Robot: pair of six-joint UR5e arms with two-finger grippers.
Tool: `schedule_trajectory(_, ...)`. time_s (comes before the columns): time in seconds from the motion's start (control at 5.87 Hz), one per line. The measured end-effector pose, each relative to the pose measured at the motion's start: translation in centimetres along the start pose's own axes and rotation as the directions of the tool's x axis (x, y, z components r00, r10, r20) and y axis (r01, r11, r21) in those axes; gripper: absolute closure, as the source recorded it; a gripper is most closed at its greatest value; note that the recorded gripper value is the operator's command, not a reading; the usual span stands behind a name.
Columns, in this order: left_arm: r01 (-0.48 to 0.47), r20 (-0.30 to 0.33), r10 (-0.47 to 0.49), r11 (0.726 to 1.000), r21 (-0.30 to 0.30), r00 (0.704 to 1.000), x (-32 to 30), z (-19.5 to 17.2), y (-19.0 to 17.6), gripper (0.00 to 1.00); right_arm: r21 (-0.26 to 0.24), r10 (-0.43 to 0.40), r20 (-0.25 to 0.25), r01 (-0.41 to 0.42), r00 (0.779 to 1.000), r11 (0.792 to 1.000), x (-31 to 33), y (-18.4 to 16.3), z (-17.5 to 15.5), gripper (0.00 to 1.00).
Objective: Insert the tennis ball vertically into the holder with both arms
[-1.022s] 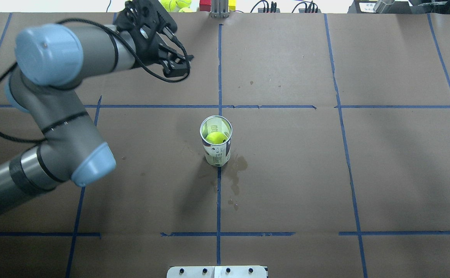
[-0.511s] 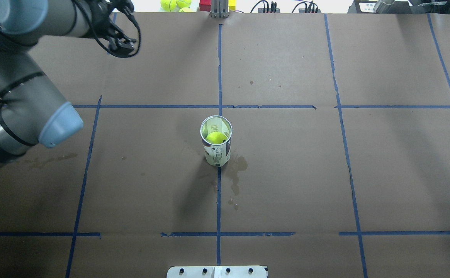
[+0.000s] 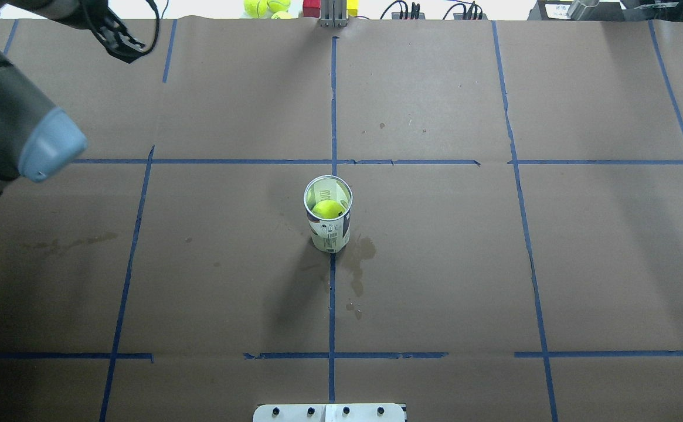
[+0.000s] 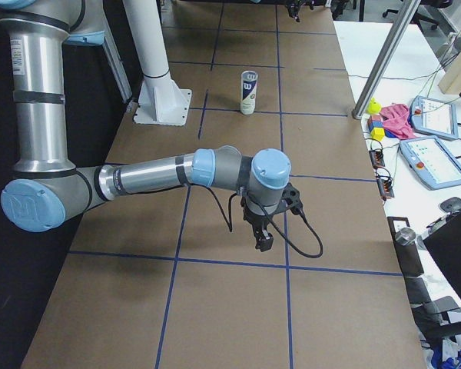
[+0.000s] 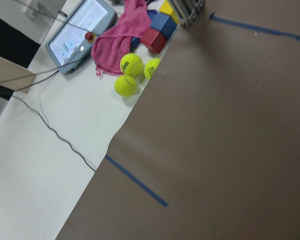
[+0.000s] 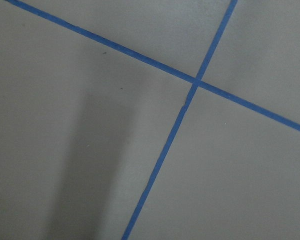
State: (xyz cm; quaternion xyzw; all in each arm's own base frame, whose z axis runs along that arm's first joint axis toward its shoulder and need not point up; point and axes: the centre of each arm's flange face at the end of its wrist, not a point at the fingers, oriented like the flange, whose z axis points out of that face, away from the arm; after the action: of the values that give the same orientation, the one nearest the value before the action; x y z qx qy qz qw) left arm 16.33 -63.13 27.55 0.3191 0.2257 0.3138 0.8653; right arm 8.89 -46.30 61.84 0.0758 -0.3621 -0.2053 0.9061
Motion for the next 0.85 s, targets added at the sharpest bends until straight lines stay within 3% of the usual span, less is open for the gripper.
schedule_trajectory(0.17,0.083,-0.032,-0.085,0.995,-0.061,0.996,-4.3,-1.1,3.9,0.0,0.025,-0.045,-0.053,0.046,0.998,0.999,2.0,1.6,2.3,0.0)
schedule_trajectory(0.34,0.202,-0.026,-0.207,0.97,-0.137,0.978,-8.4,-1.4,8.9,0.0,0.011,-0.041,-0.113,0.043,0.993,0.999,3.4,3.7,4.0,0.0)
schedule_trajectory(0.51,0.372,0.011,-0.379,0.902,-0.217,0.925,-12.2,-0.3,15.4,0.0,-0.009,0.0,-0.14,-0.001,0.99,1.0,4.1,5.5,5.2,0.0)
schedule_trajectory(0.68,0.5,0.037,-0.512,0.818,-0.285,0.858,-13.9,1.9,22.2,0.0,-0.015,0.03,-0.13,-0.032,0.991,0.999,4.2,6.2,5.8,0.0)
schedule_trajectory(0.85,0.55,0.044,-0.574,0.756,-0.353,0.818,-13.7,4.6,28.7,0.0,-0.023,0.042,-0.105,-0.045,0.994,0.999,4.0,6.1,6.1,0.0)
